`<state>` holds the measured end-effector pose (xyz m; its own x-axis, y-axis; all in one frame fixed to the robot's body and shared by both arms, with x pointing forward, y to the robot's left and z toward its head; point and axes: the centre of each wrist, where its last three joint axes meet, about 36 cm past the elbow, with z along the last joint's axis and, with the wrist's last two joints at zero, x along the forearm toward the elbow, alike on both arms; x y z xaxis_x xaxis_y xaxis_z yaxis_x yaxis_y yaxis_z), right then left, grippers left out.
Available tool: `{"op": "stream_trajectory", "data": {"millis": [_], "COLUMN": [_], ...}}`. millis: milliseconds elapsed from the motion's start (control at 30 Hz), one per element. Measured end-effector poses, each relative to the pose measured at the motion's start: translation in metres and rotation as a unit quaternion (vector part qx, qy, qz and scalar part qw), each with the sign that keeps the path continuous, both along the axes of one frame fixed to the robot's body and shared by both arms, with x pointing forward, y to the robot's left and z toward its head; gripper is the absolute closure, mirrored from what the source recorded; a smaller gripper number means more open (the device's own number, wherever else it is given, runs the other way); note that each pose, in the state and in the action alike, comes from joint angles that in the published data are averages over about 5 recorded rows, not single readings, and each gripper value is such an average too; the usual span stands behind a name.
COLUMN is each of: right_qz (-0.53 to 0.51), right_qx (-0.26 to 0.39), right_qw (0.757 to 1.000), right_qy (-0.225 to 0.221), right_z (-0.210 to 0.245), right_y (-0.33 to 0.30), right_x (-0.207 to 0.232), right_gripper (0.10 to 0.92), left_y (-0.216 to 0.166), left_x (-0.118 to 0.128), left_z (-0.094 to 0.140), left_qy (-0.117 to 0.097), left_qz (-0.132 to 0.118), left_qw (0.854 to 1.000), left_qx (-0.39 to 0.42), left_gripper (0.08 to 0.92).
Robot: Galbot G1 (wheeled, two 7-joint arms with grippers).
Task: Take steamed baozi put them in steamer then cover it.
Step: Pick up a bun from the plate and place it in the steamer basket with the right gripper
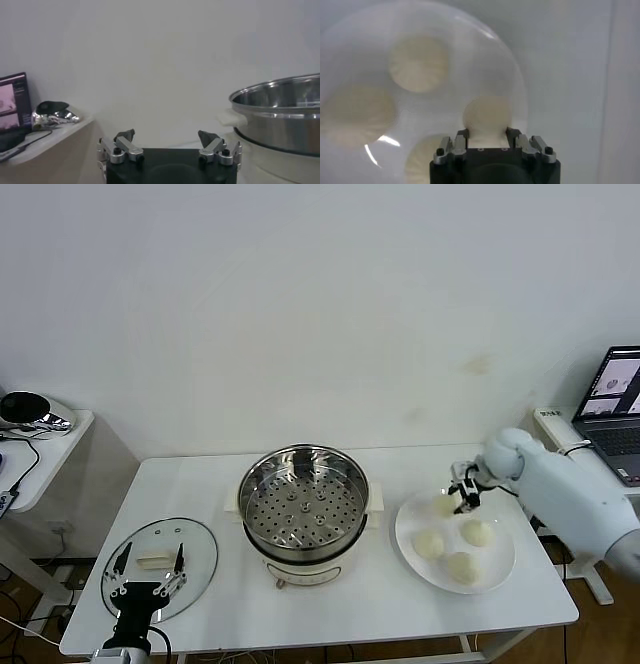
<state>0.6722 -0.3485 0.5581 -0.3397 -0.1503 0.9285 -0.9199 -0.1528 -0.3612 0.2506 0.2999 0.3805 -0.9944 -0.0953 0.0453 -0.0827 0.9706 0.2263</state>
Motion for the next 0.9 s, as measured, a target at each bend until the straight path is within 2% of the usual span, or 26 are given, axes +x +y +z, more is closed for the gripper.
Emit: {"op": "stream_trajectory", "data": {"millis": [233,433,633,900], "right_qz": [0.067,0.14,0.226,0.339], "right_qx": [0.039,0.061,0.056,0.003], "right_qw": [0.996,0.987,0.971,0.939], "right_qy": [-0.04,-0.054,-0.048,-0.052], "right_z": [0.086,0.132,0.139,0.11], "right_y": [0.046,0.105,0.178,0.256], "right_x": [0.002,0.0,-0.003,-0.003], "right_gripper": [0.521,0.522,0.52,0.514], "left_y": [-0.003,-0.004,0.0,0.003], "left_x": [-0.001,-0.001,-0.003,-0.003], "left_z": [0.004,0.007,0.011,0.018], "left_qy": [0.004,-0.002,-0.011,-0.023], "left_qz": [-0.006,-0.006,-0.002,0.005], "left_qw": [1.0,0.999,0.999,0.999], "left_qx": [-0.028,-0.038,-0.038,-0.036], "left_gripper": [0.177,0.177,0.177,0.177]}}
